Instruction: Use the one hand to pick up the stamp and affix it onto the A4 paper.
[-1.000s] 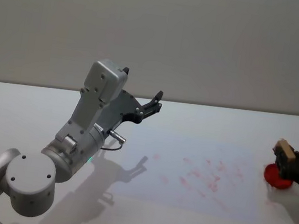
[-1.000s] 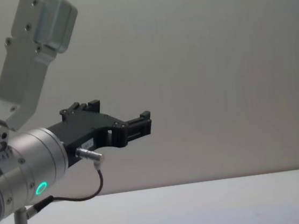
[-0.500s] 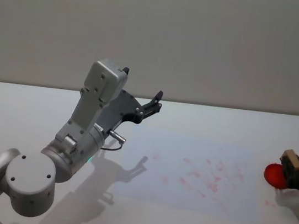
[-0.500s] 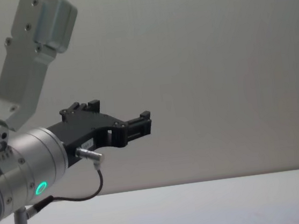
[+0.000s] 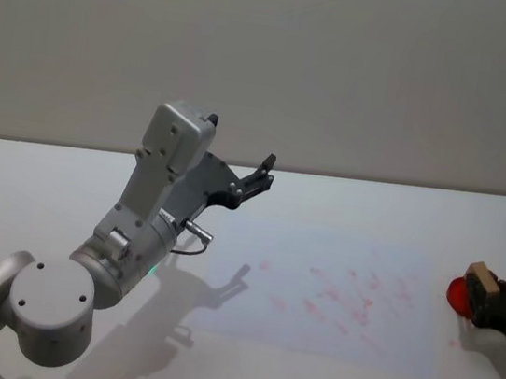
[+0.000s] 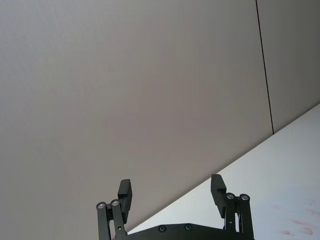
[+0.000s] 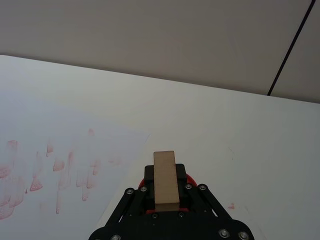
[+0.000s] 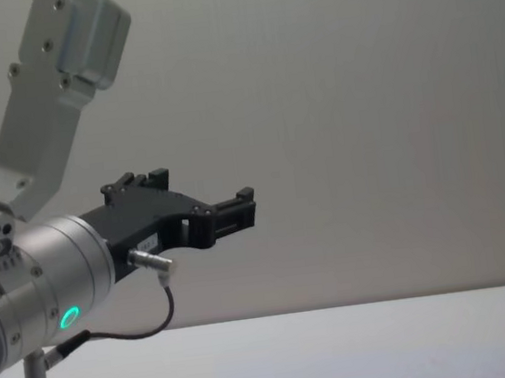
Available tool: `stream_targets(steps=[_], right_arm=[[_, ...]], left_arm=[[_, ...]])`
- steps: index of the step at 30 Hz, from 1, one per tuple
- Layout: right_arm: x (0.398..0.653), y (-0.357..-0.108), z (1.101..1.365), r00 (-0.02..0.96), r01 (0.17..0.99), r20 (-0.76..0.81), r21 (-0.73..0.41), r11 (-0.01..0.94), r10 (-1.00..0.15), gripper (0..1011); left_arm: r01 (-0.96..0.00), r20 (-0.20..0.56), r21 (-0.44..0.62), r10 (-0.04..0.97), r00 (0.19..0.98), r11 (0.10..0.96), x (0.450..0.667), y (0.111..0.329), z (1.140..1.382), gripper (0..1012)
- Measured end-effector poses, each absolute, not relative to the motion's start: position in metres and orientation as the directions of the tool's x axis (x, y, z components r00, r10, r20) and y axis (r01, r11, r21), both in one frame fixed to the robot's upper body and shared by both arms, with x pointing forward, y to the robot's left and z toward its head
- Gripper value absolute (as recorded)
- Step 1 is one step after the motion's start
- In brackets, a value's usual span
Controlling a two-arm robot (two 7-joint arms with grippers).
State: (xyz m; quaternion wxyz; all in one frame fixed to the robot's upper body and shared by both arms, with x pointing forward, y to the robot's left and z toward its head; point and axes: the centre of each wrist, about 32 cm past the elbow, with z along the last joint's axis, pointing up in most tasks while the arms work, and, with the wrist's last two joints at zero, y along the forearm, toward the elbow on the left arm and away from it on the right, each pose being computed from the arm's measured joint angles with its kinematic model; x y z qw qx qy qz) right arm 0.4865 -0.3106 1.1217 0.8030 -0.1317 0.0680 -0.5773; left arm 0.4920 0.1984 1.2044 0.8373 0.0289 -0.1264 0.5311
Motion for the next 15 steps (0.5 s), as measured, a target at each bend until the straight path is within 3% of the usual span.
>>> stream_targets(steps=[15], right_arm=[[0.4895, -0.3058, 1.1155, 0.322, 0.907, 0.059, -0.307, 0.289, -0.945, 220]], left_arm=[[-0.897, 0.242, -0.086, 0.882, 0.404, 0.434, 0.492, 0.1984, 1.2044, 1001]])
